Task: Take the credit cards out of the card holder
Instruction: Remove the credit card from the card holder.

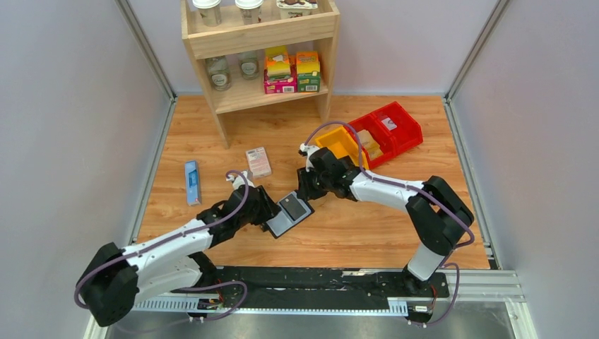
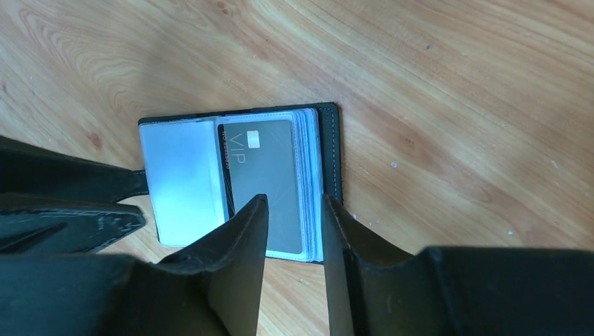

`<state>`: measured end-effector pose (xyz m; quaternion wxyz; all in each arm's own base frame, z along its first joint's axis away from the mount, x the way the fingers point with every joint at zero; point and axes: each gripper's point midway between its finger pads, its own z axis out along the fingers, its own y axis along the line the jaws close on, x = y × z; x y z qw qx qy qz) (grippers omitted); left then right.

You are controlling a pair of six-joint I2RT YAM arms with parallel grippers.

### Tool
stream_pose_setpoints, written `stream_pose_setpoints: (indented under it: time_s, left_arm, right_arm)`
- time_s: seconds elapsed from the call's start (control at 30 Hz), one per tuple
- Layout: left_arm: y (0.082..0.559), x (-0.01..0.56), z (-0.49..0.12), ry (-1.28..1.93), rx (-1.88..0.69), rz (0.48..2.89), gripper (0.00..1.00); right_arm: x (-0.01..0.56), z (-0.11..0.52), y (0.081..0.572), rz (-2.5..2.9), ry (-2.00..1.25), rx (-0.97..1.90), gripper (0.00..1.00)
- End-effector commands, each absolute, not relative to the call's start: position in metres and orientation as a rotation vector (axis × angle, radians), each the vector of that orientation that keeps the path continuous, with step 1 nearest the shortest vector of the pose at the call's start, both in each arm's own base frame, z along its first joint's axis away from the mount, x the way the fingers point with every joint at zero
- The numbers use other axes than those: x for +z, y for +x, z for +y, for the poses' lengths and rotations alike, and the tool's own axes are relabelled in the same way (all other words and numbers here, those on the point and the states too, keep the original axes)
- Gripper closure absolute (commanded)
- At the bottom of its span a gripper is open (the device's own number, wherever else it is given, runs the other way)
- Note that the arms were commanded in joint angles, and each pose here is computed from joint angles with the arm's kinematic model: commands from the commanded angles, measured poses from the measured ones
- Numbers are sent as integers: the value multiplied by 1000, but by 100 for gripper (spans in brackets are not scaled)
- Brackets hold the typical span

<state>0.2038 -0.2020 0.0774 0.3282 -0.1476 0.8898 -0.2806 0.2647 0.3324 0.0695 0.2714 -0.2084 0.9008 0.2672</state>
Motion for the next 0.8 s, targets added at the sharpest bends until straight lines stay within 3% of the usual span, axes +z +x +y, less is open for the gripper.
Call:
stream_pose_setpoints:
  time_s: [0.0,0.3,0.77]
  left_arm:
    - [228,93,-230,-466,-903,2205,52]
    - [226,58,-230,-551,-969,2185,49]
    - [223,41,-239,-587,-1054,2184,49]
  right_arm:
    - [67,343,266,2400,-592,814,66]
    - [48,345,265,2432,-611,885,83]
    - [28,342,252,2522,-596,909,85]
